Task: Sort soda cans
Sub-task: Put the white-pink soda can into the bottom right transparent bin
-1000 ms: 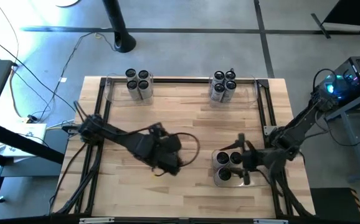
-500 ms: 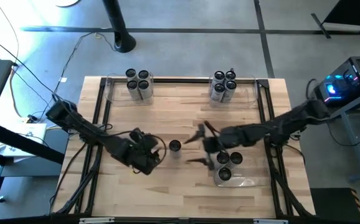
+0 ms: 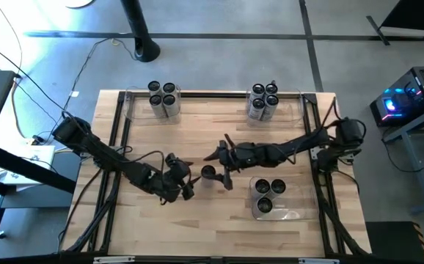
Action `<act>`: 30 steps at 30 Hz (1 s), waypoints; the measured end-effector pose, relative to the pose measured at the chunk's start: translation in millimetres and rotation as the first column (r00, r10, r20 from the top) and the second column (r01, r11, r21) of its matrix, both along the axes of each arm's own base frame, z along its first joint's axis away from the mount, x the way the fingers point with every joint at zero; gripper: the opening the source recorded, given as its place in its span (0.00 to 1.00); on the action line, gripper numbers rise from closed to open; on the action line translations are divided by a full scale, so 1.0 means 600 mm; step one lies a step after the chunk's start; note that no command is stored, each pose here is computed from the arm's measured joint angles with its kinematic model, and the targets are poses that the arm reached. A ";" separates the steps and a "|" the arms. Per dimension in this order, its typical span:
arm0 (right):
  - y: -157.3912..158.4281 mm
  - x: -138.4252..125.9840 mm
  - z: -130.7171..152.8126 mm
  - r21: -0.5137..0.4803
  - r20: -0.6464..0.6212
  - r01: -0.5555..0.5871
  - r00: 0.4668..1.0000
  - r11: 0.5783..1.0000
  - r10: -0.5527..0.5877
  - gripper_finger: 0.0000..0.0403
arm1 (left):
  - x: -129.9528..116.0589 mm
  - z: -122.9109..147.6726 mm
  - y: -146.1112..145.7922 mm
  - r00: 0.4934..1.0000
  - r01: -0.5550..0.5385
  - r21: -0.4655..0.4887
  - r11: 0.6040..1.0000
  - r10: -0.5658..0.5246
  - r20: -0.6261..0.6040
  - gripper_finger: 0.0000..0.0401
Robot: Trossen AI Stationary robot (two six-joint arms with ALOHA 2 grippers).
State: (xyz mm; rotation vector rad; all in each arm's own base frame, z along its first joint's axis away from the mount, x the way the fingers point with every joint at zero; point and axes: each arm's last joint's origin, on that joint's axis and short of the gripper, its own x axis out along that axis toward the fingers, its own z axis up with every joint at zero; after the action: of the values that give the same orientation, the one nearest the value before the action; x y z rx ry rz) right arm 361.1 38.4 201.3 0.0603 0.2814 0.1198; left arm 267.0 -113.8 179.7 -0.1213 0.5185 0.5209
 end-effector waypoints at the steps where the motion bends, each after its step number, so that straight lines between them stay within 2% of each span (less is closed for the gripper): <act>1: 0.001 0.002 -0.005 0.006 -0.004 -0.014 1.000 1.000 0.014 0.81 | 0.001 -0.001 0.001 1.000 0.007 0.002 1.000 -0.007 0.012 0.75; 11: 0.004 0.009 -0.021 0.016 -0.015 -0.048 0.999 0.999 0.049 0.81 | 0.003 -0.003 0.003 0.999 0.014 0.002 1.000 -0.014 0.030 0.75; 14: 0.004 0.008 -0.016 -0.007 -0.001 -0.061 0.998 0.998 0.061 0.81 | 0.003 -0.002 0.003 0.999 0.013 -0.005 1.000 -0.013 0.036 0.75; 21: 0.004 0.007 -0.001 0.015 0.061 -0.057 0.997 0.998 0.056 0.81 | 0.004 -0.002 0.003 0.999 0.015 -0.005 1.000 -0.015 0.039 0.75; 30: 0.004 0.001 -0.020 0.001 -0.061 -0.034 0.998 0.999 0.034 0.81 | 0.004 -0.002 0.003 0.999 0.018 -0.006 1.000 -0.017 0.034 0.75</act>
State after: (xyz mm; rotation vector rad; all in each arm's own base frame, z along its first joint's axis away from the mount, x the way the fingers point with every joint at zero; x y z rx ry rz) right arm 361.9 40.9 189.4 0.0593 0.3439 0.1515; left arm 269.3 -112.1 178.6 -0.1309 0.4871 0.4995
